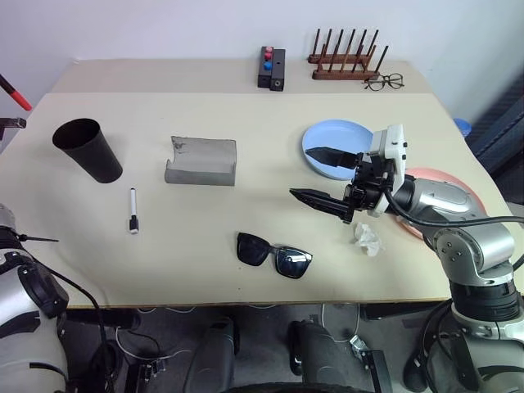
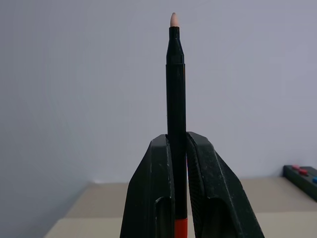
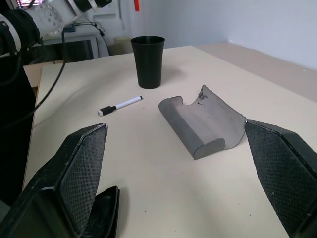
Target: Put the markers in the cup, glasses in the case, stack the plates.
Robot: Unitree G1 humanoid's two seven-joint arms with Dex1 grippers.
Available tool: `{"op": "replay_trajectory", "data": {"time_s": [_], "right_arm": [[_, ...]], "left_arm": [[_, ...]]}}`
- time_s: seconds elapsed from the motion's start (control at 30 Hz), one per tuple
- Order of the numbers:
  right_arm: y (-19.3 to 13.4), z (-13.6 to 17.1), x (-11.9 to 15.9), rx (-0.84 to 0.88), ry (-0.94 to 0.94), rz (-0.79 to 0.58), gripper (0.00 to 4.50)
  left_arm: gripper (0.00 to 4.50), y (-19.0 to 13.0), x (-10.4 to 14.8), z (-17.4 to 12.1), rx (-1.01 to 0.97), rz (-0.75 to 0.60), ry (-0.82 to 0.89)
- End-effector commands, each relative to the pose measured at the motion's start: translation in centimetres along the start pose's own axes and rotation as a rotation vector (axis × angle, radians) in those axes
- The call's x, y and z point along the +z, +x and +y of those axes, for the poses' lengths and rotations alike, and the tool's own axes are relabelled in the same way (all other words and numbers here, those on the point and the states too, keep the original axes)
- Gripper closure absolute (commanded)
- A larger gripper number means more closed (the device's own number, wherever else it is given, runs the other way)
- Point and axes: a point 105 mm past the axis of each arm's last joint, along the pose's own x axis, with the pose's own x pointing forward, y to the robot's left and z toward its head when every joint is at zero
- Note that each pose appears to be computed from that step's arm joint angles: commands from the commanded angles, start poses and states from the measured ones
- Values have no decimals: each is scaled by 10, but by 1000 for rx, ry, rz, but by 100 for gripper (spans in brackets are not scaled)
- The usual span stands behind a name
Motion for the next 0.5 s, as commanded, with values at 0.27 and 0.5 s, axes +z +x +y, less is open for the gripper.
{"op": "replay_trajectory", "data": {"time_s": [0.27,0.5], "right_arm": [[-2,2,16,-3,-63,-38,0],[-3,2,15,-10,-62,-34,0]], "left_arm": [[447,3,-25,-19,-60,74,-72],[447,2,-32,-18,-35,128,-63]]}}
